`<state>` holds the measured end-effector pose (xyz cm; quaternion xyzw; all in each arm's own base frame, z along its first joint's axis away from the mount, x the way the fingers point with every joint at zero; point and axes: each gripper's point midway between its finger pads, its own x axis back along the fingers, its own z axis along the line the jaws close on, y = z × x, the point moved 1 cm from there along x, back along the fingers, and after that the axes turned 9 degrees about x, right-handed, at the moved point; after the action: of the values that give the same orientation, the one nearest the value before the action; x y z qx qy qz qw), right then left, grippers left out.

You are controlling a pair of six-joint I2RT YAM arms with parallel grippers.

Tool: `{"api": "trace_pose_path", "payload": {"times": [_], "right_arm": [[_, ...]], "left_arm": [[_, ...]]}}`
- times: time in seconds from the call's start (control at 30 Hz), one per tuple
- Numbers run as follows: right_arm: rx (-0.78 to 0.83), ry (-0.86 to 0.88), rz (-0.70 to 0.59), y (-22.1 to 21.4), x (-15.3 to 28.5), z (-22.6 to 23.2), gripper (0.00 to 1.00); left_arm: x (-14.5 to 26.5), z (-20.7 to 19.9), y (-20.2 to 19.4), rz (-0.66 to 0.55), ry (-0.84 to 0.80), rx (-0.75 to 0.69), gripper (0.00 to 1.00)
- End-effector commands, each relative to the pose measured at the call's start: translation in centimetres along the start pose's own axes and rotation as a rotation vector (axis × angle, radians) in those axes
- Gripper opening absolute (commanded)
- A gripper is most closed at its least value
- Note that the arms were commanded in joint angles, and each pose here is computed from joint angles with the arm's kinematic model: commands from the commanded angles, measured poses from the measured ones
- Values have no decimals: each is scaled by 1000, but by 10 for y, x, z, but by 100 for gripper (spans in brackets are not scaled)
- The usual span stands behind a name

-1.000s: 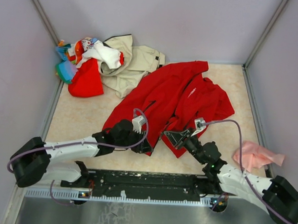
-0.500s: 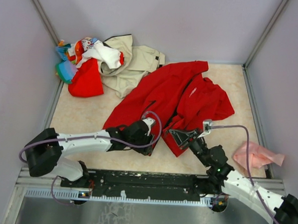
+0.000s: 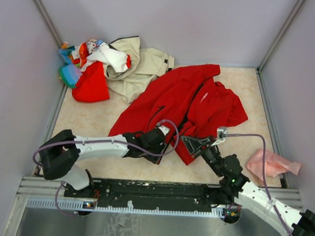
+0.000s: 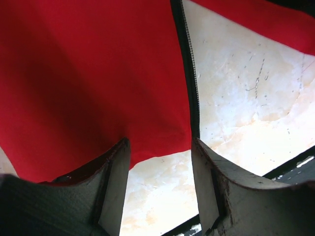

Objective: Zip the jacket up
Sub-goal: Pick up the jacket from the center of the board.

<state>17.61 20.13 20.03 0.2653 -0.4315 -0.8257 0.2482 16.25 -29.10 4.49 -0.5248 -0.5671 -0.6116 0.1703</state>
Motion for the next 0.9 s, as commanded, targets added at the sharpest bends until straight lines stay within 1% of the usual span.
{"api": "trace_pose_path", "payload": {"times": [0.0,0.43,0.63,0.87], "right_arm": [[18,-44,42,-34,14,-23,0],[14,-42,41,-34,13,-23,0],[13,-42,43,-35,14,-23,0],[13,-42,42,-35,14,-23,0]], "left_arm": [[0,-3,-3,19,27,-45,58],[-17,5,-21,76,110,-62,58],[-30,12,-41,138,142,-68,51],[-44,15,-67,218,121,-65,42]]}}
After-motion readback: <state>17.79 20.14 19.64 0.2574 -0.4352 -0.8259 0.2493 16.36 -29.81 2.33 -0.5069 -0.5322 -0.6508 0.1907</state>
